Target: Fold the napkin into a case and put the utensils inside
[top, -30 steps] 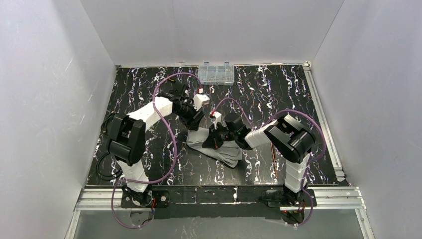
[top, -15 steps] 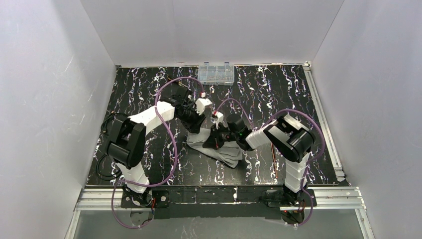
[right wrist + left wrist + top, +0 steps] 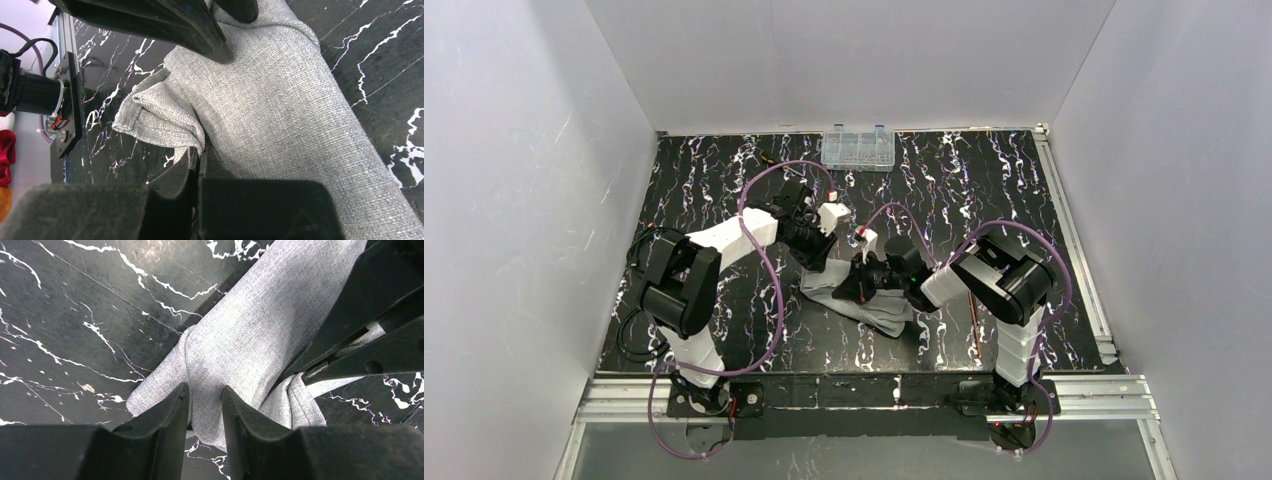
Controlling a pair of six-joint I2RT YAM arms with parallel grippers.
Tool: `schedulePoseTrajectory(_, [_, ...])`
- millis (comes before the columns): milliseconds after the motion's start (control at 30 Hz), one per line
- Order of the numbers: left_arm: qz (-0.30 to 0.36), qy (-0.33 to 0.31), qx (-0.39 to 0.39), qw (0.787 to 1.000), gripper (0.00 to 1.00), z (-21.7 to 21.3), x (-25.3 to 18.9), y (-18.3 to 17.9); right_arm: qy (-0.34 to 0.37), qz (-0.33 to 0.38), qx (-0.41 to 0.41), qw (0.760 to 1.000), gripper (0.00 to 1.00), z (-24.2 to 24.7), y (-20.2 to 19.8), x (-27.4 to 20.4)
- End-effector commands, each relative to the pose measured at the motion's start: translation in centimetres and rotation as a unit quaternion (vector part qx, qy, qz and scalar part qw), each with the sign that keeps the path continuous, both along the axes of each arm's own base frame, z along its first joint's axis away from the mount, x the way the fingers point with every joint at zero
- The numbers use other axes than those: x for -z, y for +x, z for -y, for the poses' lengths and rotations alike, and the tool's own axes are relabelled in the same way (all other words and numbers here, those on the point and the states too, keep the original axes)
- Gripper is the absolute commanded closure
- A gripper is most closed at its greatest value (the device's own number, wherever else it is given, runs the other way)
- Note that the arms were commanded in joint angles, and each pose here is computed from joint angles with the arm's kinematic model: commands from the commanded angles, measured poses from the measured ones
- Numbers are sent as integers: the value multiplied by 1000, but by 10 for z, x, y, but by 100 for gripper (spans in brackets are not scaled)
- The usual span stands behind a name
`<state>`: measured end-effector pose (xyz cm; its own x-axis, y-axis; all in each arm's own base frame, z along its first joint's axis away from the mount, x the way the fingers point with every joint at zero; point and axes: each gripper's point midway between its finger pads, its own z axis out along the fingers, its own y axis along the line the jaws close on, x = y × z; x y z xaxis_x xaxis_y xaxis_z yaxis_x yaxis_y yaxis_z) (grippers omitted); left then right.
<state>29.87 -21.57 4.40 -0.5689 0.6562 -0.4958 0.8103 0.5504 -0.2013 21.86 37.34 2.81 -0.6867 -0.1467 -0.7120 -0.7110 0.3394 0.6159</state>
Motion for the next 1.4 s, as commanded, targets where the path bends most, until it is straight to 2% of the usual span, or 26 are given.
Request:
schedulePoseTrajectory(0, [-8,7,-3,1000,73,-5,9,-8,-7,-2,17,1000,99,3,-2,12])
schedulePoseTrajectory(67, [2,13,-1,1000,78,-8,11,-8,-13,0,23,1000,99,6,-4,14])
schedulePoseTrajectory(133, [13,17,-1,1000,89,-11,12,-6,-13,2,27,1000,99,8,-5,12])
schedulePoseTrajectory(167, [17,19,-2,1000,98,-12,12,-5,-8,7,27,1000,99,9,-5,8])
schedulePoseTrajectory(200, [20,21,-3,1000,100,-12,11,-3,-4,14,26,1000,99,8,-5,2])
schedulePoseTrajectory(400, [36,21,7,999,100,-14,11,-2,12,58,19,998,99,8,-2,-40])
schedulePoseTrajectory(567, [36,18,26,999,100,-14,11,-7,-36,76,45,995,99,17,14,-39])
schedulePoseTrajectory(767, [33,16,47,998,100,-15,8,-14,-79,-1,39,996,99,16,43,-13])
schedulePoseTrajectory(933, [21,12,50,998,100,-15,8,-20,-110,3,24,994,99,8,59,-8])
schedulePoseTrajectory(1167, [31,-11,34,999,100,-5,-24,-8,-160,-35,11,986,99,22,47,23])
schedulePoseTrajectory(1200, [36,-16,28,999,96,-3,-32,-3,-164,-40,11,986,99,25,43,27])
schedulePoseTrajectory(1300, [41,-22,3,999,70,-2,-49,8,-173,-47,20,984,99,34,35,34])
schedulePoseTrajectory(1367, [43,-20,-12,999,63,-5,-53,12,-171,-43,33,984,99,37,34,33])
